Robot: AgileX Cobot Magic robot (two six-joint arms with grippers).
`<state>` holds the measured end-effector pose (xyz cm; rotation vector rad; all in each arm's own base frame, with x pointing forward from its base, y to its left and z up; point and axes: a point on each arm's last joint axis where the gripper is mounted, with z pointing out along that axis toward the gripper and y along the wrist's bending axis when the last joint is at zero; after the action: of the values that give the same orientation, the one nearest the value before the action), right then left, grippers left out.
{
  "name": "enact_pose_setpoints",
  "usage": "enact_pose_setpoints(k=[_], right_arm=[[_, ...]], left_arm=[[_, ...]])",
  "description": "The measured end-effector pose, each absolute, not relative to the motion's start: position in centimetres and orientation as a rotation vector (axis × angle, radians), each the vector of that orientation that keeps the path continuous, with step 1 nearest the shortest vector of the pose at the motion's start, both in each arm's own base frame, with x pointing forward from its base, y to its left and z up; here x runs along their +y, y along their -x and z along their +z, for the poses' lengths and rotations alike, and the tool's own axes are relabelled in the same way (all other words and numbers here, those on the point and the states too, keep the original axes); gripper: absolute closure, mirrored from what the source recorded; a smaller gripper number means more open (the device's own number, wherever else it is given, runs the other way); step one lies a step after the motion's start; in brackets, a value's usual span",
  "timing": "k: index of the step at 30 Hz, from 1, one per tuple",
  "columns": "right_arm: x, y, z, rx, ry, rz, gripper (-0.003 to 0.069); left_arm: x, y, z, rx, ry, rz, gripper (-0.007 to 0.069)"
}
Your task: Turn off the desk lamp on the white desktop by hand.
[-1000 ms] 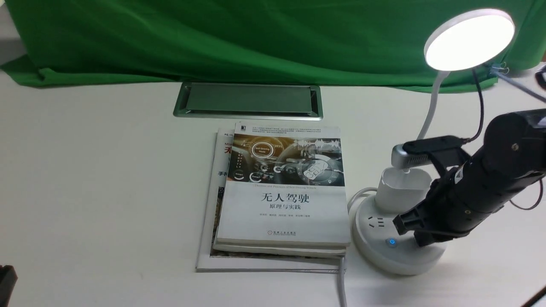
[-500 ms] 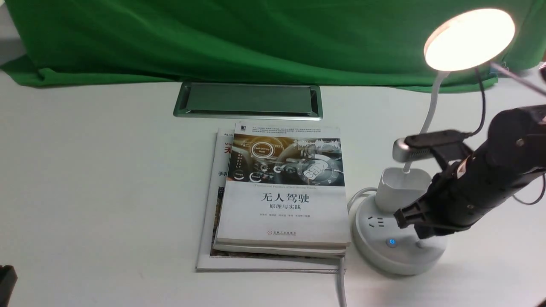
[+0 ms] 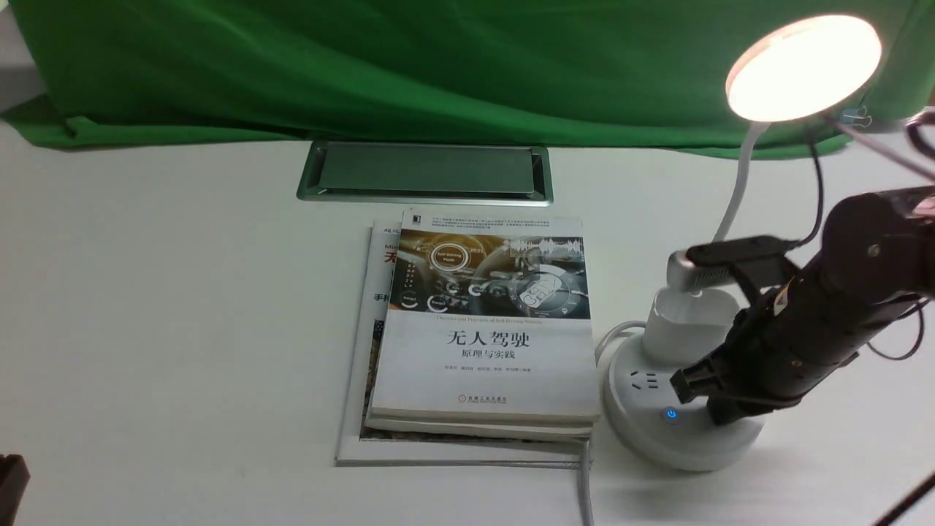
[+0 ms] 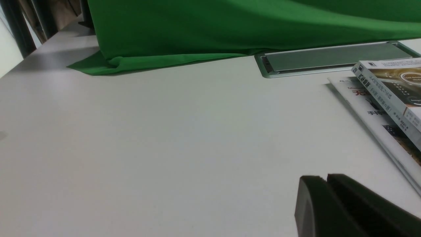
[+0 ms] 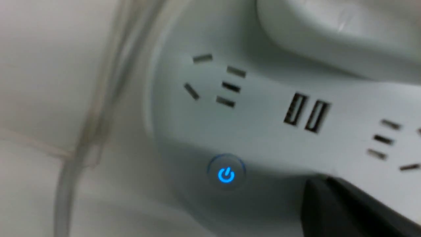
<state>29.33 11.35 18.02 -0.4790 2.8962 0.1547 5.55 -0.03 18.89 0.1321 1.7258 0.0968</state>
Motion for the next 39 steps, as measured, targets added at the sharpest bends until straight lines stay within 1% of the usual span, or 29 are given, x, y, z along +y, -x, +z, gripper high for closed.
enact_pose_setpoints(k=[5,9,13,14,16,19,20,23,28,29,30,31,33,39], right_arm=[[11.4,-29.5,17.8,2.903,0.483,0.153,0.062],[11.3,-29.4,18.3,2.888,0.482,0.157,0.062],[10.9,-28.2,20.5,2.851,0.482,0.167,0.0622],[10.7,-27.7,21.5,2.827,0.479,0.173,0.0622],[10.4,-26.7,22.5,2.802,0.466,0.18,0.0622],[9.5,-24.2,24.1,2.754,0.45,0.193,0.0622],[8.9,-22.6,24.7,2.732,0.44,0.199,0.0622],[8.3,-20.8,25.0,2.715,0.436,0.204,0.0622],[6.5,-15.9,26.9,2.623,0.429,0.226,0.0621],[6.4,-15.8,27.0,2.616,0.428,0.227,0.0621],[6.1,-14.8,28.0,2.562,0.423,0.238,0.0621],[6.1,-14.8,28.1,2.553,0.422,0.239,0.0621],[5.6,-13.5,29.6,2.441,0.406,0.258,0.0621],[4.9,-11.7,31.8,2.236,0.376,0.284,0.0621]], left_arm=[[0.0,-5.5,18.9,1.726,-0.132,0.097,0.0606],[0.0,-5.5,18.9,1.726,-0.132,0.097,0.0606],[0.0,-5.5,18.9,1.726,-0.132,0.097,0.0606],[0.0,-5.5,18.9,1.726,-0.132,0.097,0.0606],[0.0,-5.5,18.9,1.726,-0.132,0.097,0.0606],[0.0,-5.5,18.9,1.726,-0.132,0.097,0.0606],[0.0,-5.5,18.9,1.726,-0.132,0.097,0.0606],[0.0,-5.5,18.9,1.726,-0.132,0.097,0.0606],[0.0,-5.5,18.9,1.726,-0.132,0.097,0.0606],[0.0,-5.5,18.9,1.726,-0.132,0.097,0.0606],[0.0,-5.5,18.9,1.726,-0.132,0.097,0.0606],[0.0,-5.5,18.9,1.726,-0.132,0.097,0.0606],[0.0,-5.5,18.9,1.726,-0.132,0.097,0.0606],[0.0,-5.5,18.9,1.726,-0.132,0.097,0.0606]])
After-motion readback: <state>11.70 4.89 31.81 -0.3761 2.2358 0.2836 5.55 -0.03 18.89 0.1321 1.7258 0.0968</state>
